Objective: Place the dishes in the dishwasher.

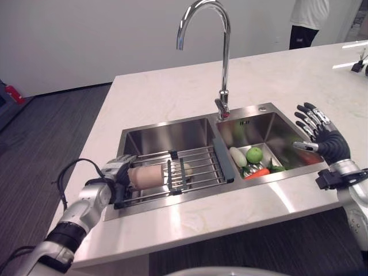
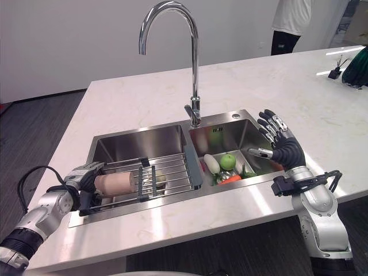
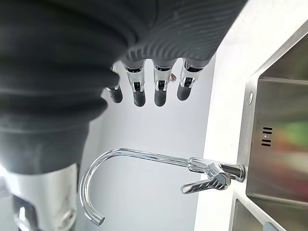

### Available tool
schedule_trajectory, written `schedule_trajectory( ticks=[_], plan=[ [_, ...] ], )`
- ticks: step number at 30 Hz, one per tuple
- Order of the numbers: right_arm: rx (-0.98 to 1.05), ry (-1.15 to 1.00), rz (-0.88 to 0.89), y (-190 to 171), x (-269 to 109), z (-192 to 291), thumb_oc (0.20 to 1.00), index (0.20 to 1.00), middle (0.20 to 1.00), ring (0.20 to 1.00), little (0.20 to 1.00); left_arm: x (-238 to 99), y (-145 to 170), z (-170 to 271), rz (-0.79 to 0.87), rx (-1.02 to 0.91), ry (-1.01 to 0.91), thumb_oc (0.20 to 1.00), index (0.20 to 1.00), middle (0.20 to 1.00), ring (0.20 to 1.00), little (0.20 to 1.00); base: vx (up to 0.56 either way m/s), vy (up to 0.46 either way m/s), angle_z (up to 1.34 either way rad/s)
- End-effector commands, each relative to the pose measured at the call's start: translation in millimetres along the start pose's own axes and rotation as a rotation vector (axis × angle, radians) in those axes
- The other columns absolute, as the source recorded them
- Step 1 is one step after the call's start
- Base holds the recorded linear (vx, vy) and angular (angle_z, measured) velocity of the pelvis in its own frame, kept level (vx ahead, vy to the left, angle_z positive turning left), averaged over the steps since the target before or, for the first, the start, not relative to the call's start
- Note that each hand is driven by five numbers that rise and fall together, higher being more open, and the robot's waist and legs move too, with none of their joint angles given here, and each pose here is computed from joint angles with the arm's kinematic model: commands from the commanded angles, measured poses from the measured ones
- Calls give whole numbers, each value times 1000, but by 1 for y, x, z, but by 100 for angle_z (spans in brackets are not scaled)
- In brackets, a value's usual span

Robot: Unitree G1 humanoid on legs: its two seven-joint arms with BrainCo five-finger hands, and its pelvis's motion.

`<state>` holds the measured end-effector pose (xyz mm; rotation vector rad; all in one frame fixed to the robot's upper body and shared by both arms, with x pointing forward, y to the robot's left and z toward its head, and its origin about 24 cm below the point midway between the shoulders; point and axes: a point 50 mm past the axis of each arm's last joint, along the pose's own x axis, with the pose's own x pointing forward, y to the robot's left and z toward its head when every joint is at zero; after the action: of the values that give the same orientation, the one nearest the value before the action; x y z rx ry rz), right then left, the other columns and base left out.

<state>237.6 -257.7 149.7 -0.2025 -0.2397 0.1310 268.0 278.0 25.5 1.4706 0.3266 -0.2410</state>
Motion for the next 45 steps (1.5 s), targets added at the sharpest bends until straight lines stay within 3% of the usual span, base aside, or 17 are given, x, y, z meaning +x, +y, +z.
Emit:
schedule_trajectory(
  ticks=[1, 14, 22, 23, 24, 25, 29, 35, 40, 45],
  plan=[
    [-59, -212, 24, -2, 13, 43, 1000, 1000, 1000, 1000, 1000, 14, 50, -2, 152, 85, 23, 1000, 1000, 1000, 1000, 1000, 0, 0, 0],
    [-57, -203, 42, -1, 11, 41, 1000, 1000, 1000, 1000, 1000, 20, 32, 10, 60, 160, 17, 1000, 1000, 1000, 1000, 1000, 6, -6, -5],
    [-79, -202, 65, -1, 16, 47, 1000, 1000, 1000, 1000, 1000, 23, 1, -1, -114, 206, 133, 1000, 1000, 1000, 1000, 1000, 10, 7, -4],
    [-80, -206, 68, -1, 16, 49, 1000, 1000, 1000, 1000, 1000, 23, -2, -2, -136, 200, 146, 912, 912, 912, 912, 912, 18, 31, -6],
    [-80, -207, 72, -1, 17, 50, 1000, 1000, 1000, 1000, 1000, 24, -7, -3, -147, 195, 151, 473, 473, 473, 473, 473, 24, 41, -5],
    [-86, -204, 83, 0, 16, 50, 1000, 1000, 1000, 1000, 1000, 24, -17, -5, -174, 182, 165, 200, 200, 200, 200, 200, 20, 32, -5],
    [-85, -199, 85, 0, 15, 49, 1000, 1000, 1000, 1000, 1000, 25, -14, -5, -135, 195, 140, 200, 200, 200, 200, 200, 7, 10, -2],
    [-87, -196, 67, -2, 11, 44, 1000, 1000, 1000, 1000, 1000, 21, 5, 8, 125, 171, -28, 200, 200, 200, 200, 200, -11, -1, 0],
    [-93, -180, 3, -5, -1, 31, 1000, 1000, 1000, 1000, 1000, -1, 64, 16, 574, -244, -191, 200, 200, 200, 200, 200, -3, -20, 2],
    [-83, -168, -42, -8, -4, 28, 1000, 1000, 1000, 1000, 1000, -30, 94, 3, 817, -471, -221, 200, 200, 200, 200, 200, -3, -37, 15]
  ],
)
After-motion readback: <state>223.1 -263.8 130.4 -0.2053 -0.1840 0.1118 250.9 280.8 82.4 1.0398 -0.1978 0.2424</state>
